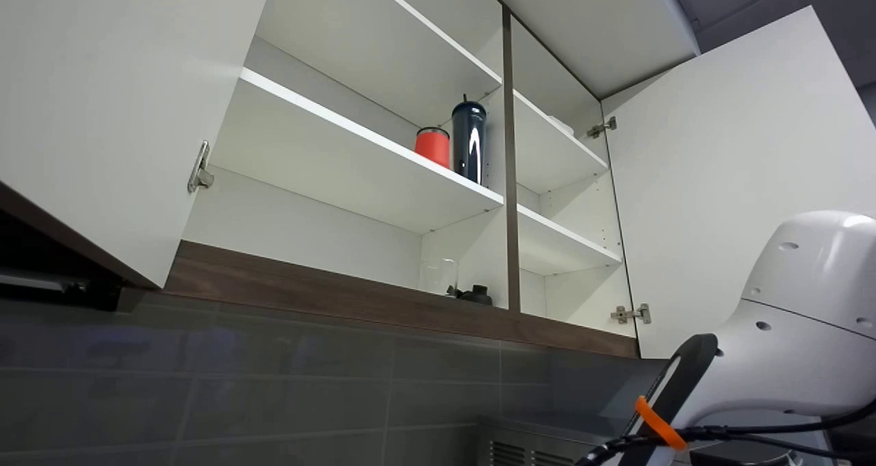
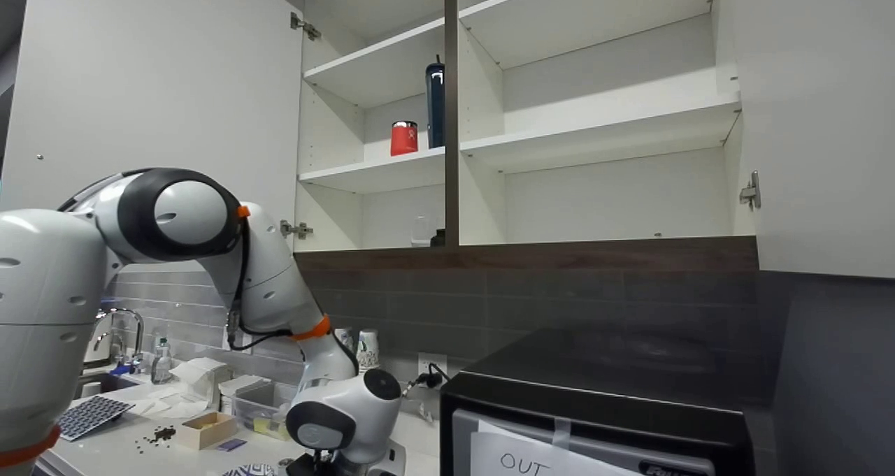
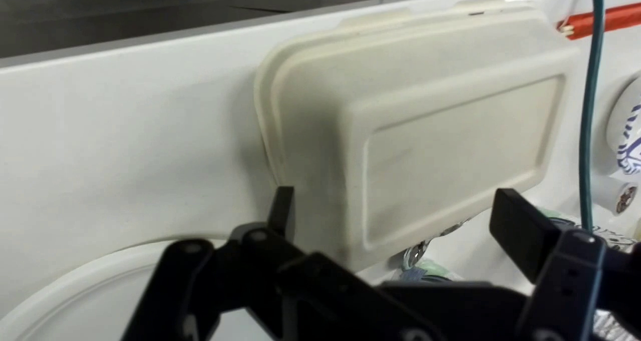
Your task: Put the container inside the cupboard
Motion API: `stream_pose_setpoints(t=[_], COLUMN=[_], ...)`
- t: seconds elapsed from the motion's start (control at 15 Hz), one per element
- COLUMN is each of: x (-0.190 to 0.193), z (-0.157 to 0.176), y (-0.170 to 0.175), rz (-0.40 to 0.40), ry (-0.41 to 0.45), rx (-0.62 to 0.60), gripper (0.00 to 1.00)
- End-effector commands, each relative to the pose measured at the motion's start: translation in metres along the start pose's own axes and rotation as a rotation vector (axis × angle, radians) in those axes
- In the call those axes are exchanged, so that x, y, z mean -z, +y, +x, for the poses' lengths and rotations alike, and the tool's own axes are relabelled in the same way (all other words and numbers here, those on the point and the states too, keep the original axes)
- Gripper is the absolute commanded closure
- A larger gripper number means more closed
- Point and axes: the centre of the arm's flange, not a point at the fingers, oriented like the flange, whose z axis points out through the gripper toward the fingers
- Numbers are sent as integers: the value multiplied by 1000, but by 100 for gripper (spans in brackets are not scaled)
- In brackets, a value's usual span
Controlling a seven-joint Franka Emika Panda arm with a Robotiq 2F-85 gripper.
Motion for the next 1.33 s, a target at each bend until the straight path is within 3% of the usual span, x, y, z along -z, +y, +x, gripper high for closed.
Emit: stream_pose_setpoints(t=[0.0, 0.6, 1.0, 1.27], x=[-23, -53, -67, -65], z=[4, 10, 19, 28], y=[6, 27, 36, 41], rz=[-17, -68, -38, 25], ry=[63, 65, 4, -46], rx=[-2, -34, -50, -70], gripper=[0, 0, 0, 0])
